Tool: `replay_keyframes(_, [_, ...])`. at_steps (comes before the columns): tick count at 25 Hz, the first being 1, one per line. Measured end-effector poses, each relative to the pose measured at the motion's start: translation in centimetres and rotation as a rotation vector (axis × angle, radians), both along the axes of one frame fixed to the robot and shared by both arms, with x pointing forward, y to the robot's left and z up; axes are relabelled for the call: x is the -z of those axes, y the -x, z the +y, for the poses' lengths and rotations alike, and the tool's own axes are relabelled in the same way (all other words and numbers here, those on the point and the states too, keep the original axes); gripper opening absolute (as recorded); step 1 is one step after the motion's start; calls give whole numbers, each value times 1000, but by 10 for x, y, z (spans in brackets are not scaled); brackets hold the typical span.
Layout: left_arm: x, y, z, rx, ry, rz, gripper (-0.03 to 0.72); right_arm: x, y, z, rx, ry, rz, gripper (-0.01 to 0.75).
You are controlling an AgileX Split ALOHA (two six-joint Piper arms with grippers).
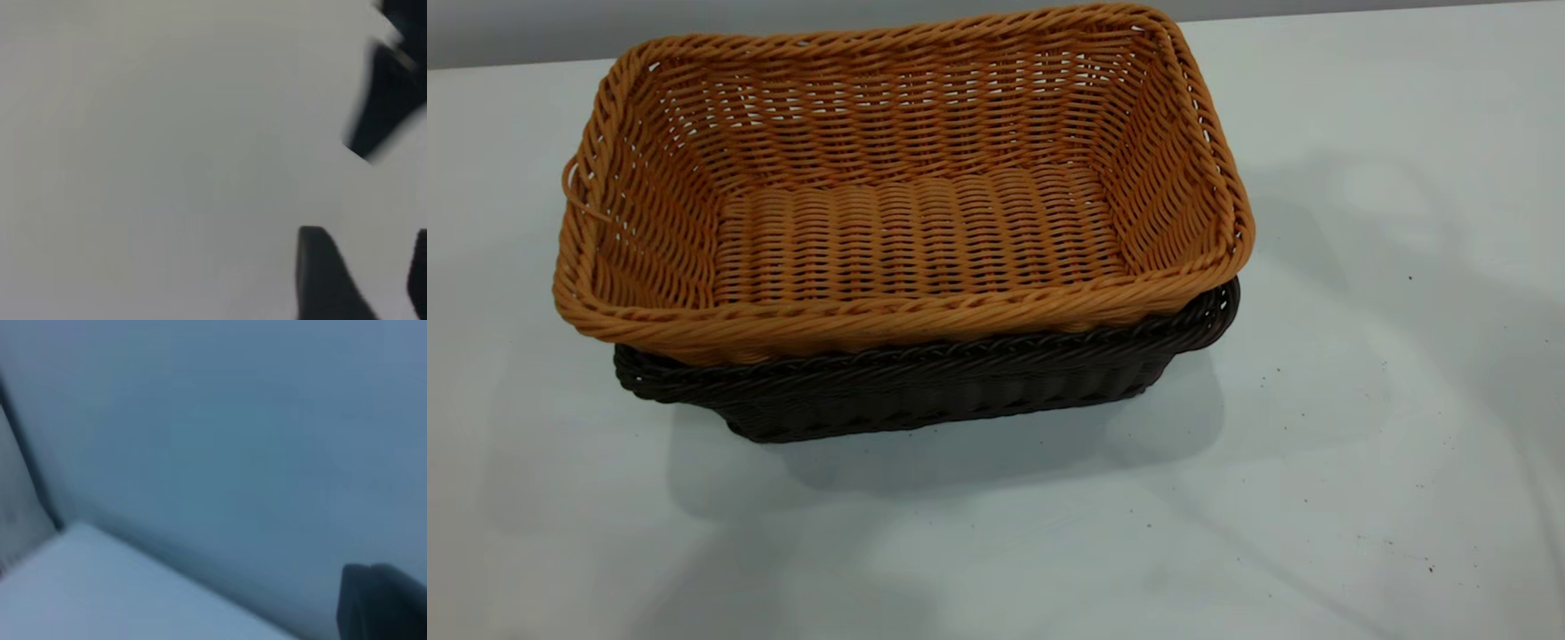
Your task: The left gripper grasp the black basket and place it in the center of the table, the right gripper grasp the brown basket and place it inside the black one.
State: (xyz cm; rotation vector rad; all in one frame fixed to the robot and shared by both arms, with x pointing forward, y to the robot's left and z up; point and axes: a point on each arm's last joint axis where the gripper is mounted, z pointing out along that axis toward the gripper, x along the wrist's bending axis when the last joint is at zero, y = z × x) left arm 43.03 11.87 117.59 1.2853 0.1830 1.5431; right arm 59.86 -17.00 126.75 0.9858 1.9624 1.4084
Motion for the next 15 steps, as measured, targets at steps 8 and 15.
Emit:
replay_keyframes(8, [2, -2, 8, -71, -19, 59, 34, -27, 34, -20, 82, 126, -73, 0])
replay_keyframes(15, [-13, 18, 21, 8, -47, 71, 1, -60, 82, -40, 143, 171, -160, 0])
